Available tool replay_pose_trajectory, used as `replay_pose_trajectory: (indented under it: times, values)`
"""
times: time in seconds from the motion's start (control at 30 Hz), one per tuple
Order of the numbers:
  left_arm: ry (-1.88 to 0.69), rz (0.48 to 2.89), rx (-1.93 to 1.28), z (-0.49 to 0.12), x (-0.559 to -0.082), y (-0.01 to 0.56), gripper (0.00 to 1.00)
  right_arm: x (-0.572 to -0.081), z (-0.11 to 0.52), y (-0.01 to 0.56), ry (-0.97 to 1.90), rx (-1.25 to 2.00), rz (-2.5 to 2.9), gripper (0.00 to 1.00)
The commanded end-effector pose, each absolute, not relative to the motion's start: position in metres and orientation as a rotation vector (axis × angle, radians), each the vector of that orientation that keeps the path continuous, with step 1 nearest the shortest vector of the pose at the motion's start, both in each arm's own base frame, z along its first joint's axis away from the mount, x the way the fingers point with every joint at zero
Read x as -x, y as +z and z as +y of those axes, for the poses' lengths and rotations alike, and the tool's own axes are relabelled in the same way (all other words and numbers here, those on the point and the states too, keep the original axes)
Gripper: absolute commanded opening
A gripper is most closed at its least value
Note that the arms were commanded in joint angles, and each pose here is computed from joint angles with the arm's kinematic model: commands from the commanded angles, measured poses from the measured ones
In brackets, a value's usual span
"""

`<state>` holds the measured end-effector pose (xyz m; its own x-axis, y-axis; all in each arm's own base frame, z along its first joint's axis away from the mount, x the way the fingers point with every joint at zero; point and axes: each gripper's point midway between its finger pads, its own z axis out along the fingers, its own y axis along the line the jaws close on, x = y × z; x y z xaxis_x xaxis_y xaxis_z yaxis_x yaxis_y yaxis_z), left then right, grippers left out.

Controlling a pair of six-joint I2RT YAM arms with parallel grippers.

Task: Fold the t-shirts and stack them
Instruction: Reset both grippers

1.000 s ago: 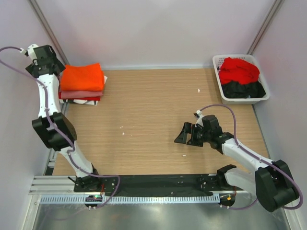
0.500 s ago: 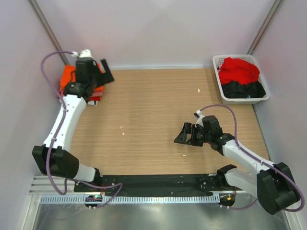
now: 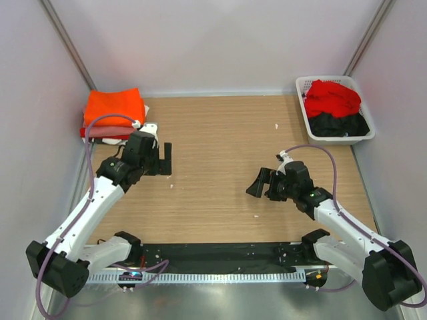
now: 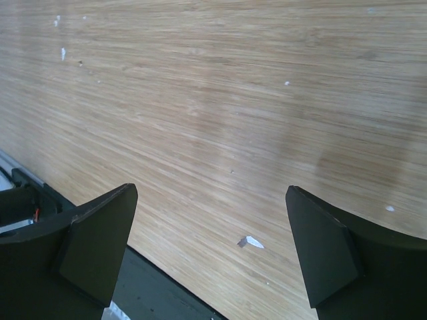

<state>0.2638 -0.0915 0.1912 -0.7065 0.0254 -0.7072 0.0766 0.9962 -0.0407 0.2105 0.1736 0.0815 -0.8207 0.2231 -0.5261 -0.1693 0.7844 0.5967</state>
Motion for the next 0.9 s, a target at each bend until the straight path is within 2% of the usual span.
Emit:
replay_pose_trajectory:
  times: [0.0, 0.37, 0.6, 0.87]
  values:
    - [-0.067, 2.259, -0.052, -0.092, -0.282, 0.211, 1.0, -0.231, 0.168, 0.11, 0.8, -0.108, 2.303, 1.0]
    - [-0.027, 2.309, -0.035, -0.09, -0.282, 0.2, 1.0, -0.261, 0.143, 0.232, 0.688, -0.169, 1.98, 1.0]
    - [-0.028, 2.341, -0.048, -0.093, -0.284, 0.193, 1.0, -0.26, 0.108, 0.272, 0.558, -0.274, 1.85, 1.0]
    - [-0.06, 2.362, -0.067, -0.099, -0.283, 0.189, 1.0, -0.239, 0.085, 0.291, 0.51, -0.311, 1.765, 1.0]
